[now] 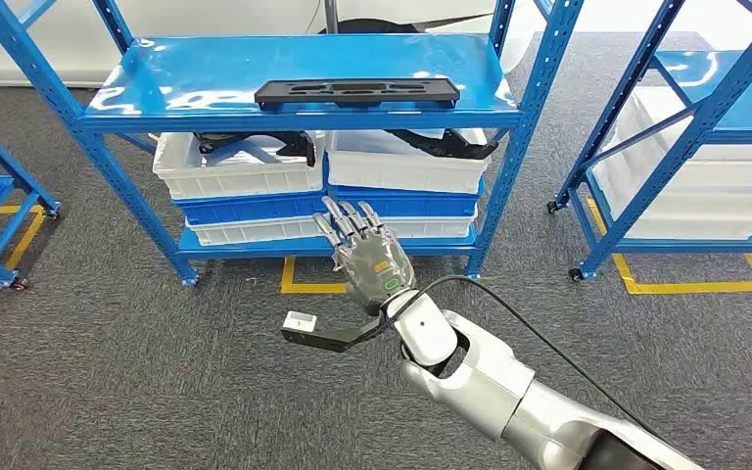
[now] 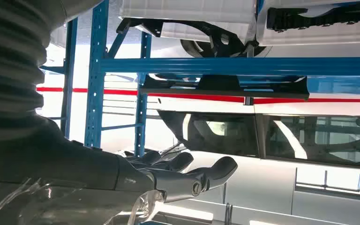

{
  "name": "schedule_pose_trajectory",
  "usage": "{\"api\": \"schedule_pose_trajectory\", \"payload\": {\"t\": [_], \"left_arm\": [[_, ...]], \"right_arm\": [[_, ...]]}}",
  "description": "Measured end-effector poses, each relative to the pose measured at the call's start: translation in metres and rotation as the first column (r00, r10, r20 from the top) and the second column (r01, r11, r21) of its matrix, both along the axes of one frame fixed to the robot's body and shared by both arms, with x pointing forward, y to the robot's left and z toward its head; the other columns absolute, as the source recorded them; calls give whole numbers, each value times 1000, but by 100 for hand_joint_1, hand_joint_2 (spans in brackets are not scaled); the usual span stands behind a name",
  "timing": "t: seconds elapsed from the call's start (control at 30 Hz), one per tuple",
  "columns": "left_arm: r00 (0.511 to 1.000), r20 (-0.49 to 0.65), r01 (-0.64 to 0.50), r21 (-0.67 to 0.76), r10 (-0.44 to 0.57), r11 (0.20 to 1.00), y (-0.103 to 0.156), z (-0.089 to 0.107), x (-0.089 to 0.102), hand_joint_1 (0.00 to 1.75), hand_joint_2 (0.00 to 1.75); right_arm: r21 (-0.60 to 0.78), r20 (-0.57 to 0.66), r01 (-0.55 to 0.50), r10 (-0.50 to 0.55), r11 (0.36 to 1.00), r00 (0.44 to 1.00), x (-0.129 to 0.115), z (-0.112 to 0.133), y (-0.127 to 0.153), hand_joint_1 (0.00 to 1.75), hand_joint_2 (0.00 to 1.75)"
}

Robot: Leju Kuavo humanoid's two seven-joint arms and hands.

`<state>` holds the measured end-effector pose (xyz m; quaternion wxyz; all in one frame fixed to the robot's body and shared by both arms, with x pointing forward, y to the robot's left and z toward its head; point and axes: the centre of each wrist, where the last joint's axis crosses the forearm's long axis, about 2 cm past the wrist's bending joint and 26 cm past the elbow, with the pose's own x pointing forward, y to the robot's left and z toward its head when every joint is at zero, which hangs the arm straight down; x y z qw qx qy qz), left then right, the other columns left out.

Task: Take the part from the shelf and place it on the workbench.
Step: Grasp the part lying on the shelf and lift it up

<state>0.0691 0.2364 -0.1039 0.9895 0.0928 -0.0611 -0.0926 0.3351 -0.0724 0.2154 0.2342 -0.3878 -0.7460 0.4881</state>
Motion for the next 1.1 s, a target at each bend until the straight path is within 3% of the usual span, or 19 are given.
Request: {"api": "schedule_pose_trajectory", "payload": {"t": [0.67, 1.1], "left_arm": [[1000, 8, 12, 1, -12, 1000, -2, -1, -6, 0, 0], [999, 28, 19, 10, -20, 1000, -2, 0, 0, 0, 0]], "right_arm": [[19, -49, 8, -8, 1000, 999, 3, 2, -2, 0, 175], [24, -32, 9, -8, 1000, 999, 5, 4, -3, 0, 175]]}}
